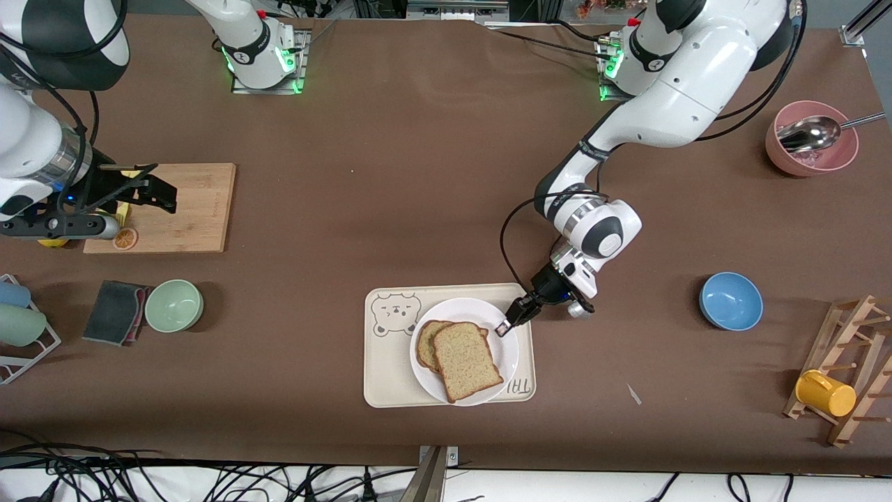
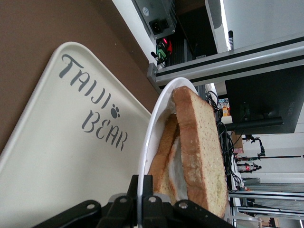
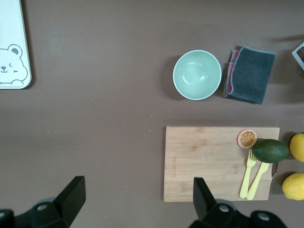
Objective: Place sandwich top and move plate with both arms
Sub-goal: 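Lower the plate onto the bear tray and open the left gripper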
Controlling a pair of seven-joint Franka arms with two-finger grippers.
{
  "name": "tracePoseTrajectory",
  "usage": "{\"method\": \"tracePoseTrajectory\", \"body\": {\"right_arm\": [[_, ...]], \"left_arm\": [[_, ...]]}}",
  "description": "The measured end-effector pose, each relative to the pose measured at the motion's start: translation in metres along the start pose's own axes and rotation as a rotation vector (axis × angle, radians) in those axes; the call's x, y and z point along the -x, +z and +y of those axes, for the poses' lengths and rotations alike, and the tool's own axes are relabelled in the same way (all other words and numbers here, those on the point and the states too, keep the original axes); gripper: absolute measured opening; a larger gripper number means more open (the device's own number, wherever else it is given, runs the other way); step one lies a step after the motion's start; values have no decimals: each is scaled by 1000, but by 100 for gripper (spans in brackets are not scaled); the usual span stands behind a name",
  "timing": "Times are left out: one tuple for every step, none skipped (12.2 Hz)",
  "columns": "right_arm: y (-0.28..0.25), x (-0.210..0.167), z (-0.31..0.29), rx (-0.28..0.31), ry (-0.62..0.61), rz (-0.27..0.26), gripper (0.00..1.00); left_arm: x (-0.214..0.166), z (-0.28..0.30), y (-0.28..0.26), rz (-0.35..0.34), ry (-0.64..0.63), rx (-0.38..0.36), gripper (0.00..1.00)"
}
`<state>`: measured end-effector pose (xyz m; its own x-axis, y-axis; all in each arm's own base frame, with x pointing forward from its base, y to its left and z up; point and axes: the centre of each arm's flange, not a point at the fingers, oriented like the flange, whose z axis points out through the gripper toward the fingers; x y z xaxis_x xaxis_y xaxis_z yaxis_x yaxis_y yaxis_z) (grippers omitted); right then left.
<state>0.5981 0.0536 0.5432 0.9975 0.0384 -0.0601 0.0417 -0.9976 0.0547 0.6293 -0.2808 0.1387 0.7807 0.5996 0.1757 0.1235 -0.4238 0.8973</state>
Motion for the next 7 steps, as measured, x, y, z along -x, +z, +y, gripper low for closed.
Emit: {"method": "tracePoseTrajectory", "body": {"right_arm": [[0, 0, 1, 0, 2, -3, 100], [1, 1, 6, 1, 6, -8, 100], [2, 0, 14, 2, 8, -10, 100], [2, 0, 21, 3, 5, -11, 100], [2, 0, 24, 3, 7, -12, 100], [2, 0, 25, 3, 7, -12, 100], [2, 0, 25, 3, 6, -11, 100]], "left_arm": [[5, -3, 4, -6, 5, -4, 5], [9, -4, 7, -12, 7, -4, 5], [13, -4, 10, -18, 9, -4, 5], [16, -5, 12, -22, 10, -6, 5], [19, -5, 13, -27, 12, -8, 5], [20, -5, 14, -28, 14, -9, 5], [20, -6, 14, -28, 14, -10, 5]]}}
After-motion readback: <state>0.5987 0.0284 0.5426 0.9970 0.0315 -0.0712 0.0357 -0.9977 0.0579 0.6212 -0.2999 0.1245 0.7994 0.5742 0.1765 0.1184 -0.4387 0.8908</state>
